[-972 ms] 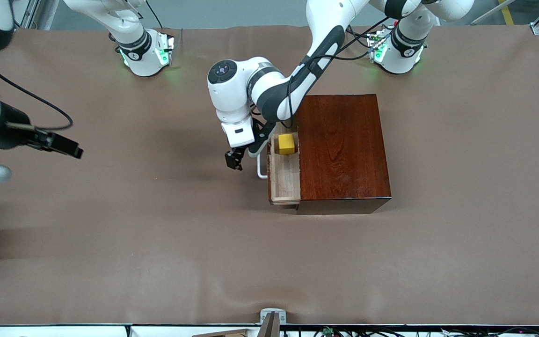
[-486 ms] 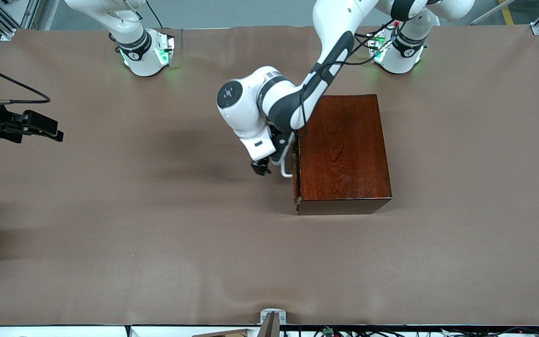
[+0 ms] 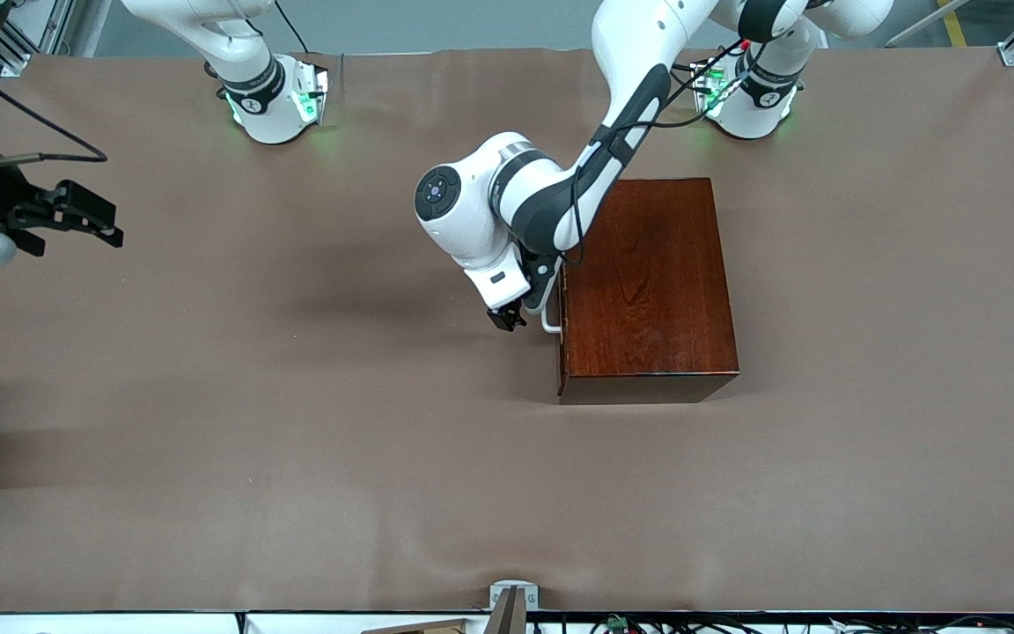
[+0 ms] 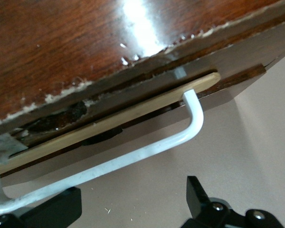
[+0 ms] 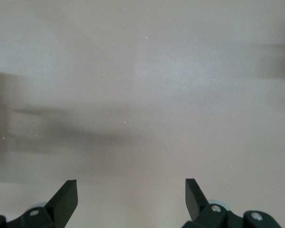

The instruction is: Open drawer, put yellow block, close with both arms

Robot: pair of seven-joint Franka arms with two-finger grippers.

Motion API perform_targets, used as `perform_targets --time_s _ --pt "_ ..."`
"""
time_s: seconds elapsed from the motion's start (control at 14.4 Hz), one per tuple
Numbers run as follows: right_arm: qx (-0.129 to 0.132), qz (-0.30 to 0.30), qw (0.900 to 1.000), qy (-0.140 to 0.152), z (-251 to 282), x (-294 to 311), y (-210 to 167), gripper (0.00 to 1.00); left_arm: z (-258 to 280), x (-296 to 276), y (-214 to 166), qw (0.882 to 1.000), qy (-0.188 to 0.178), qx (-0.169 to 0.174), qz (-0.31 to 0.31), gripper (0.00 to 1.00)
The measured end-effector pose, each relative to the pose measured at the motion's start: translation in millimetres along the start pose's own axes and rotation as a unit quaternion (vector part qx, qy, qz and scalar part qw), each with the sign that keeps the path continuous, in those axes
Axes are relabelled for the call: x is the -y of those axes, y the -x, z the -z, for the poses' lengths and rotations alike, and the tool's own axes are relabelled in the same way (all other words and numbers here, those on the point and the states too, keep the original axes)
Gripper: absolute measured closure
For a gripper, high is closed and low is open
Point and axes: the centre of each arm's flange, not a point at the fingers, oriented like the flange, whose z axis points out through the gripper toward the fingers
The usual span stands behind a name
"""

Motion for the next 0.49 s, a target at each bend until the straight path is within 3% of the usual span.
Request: perform_targets --time_s 0.28,0.49 --pt "-0.004 0.003 1.0 0.002 3.8 -1.8 8.1 0.0 16.2 -4.6 5.4 0.999 0.038 0.017 -0.014 0.0" --pt "-0.006 0.012 1.0 0.003 4.3 -12.4 9.6 0.0 76.4 -3.7 -10.5 0.995 0.087 0.041 -0.039 0.0"
